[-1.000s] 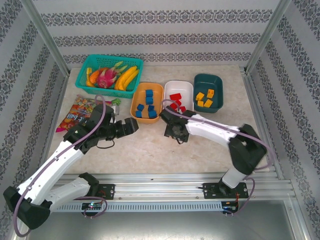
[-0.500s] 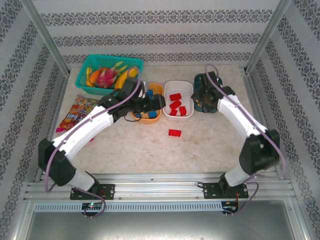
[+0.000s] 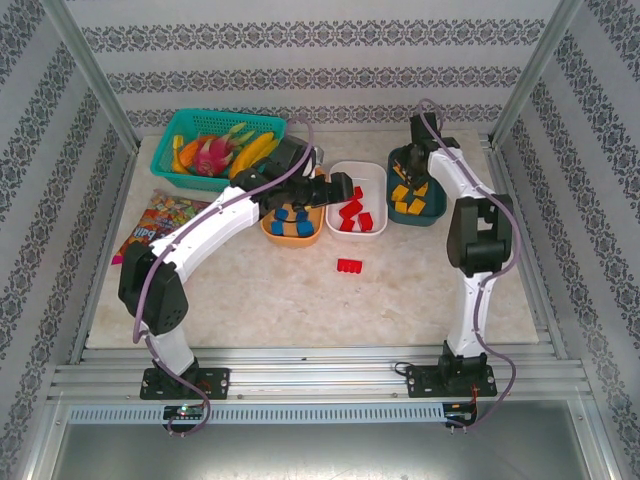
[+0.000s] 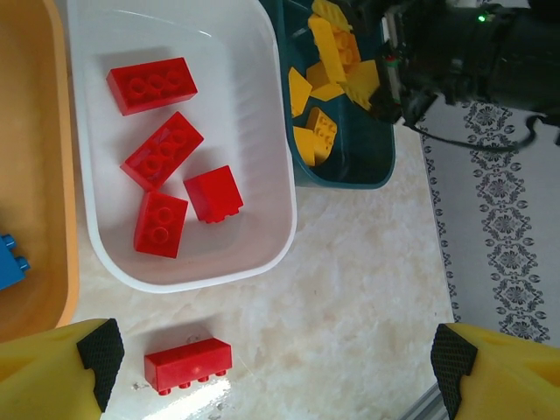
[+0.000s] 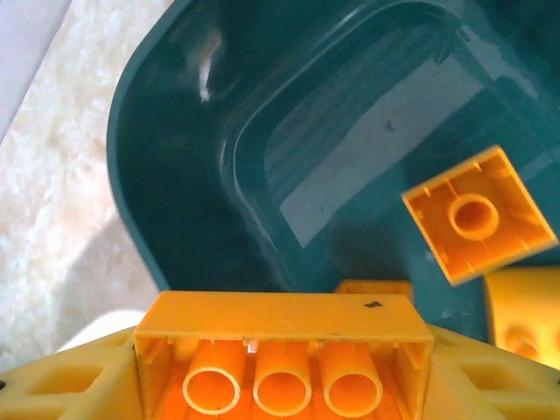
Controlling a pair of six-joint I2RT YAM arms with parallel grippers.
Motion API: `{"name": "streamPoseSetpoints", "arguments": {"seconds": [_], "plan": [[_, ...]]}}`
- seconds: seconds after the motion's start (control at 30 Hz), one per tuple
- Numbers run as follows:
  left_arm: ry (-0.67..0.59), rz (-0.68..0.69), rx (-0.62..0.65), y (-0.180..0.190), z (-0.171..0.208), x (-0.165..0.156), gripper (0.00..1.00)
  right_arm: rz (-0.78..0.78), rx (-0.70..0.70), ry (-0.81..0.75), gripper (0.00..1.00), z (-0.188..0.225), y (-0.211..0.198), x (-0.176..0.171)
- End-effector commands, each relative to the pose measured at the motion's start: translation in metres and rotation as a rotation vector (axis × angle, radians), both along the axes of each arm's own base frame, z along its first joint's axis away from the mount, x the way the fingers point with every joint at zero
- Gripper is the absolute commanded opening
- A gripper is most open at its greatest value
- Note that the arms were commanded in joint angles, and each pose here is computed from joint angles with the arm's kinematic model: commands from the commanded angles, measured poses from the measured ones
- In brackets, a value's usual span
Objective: Sort the legos into containers by color
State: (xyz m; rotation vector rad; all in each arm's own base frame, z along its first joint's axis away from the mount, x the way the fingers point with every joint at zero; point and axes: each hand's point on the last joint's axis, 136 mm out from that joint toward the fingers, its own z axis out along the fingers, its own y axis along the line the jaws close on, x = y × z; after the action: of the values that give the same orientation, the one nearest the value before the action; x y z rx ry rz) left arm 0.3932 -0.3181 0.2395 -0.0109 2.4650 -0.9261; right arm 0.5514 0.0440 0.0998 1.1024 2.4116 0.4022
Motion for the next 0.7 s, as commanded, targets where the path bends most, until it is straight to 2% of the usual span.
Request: {"name": "streamPoseSetpoints", "arguments": {"seconds": [0.0, 0.17, 0.37, 0.5, 0.67], "plan": [[-0.078, -0.012, -0.03, -0.007, 0.027, 0.008, 0.93, -0.012, 0.036, 0.047, 0.6, -0.014, -0.001, 0.009], [-0.071, 0.0, -0.022, -0.004, 0.025, 0.007, 0.93, -0.023, 0.049, 0.083, 0.64, -0.027, -0.004, 0.022], [-0.066, 0.016, -0.025, -0.001, 0.024, 0.004, 0.93, -0.037, 0.048, 0.115, 0.79, -0.028, -0.01, 0.019], [-0.07, 0.016, -0.027, 0.002, 0.029, -0.001, 0.93, -0.02, 0.05, 0.07, 0.82, -0.004, -0.009, 0.018], [-0.075, 0.021, -0.026, 0.01, 0.034, -0.011, 0.93, 0.01, 0.032, -0.027, 0.82, 0.051, -0.006, 0.01]]}}
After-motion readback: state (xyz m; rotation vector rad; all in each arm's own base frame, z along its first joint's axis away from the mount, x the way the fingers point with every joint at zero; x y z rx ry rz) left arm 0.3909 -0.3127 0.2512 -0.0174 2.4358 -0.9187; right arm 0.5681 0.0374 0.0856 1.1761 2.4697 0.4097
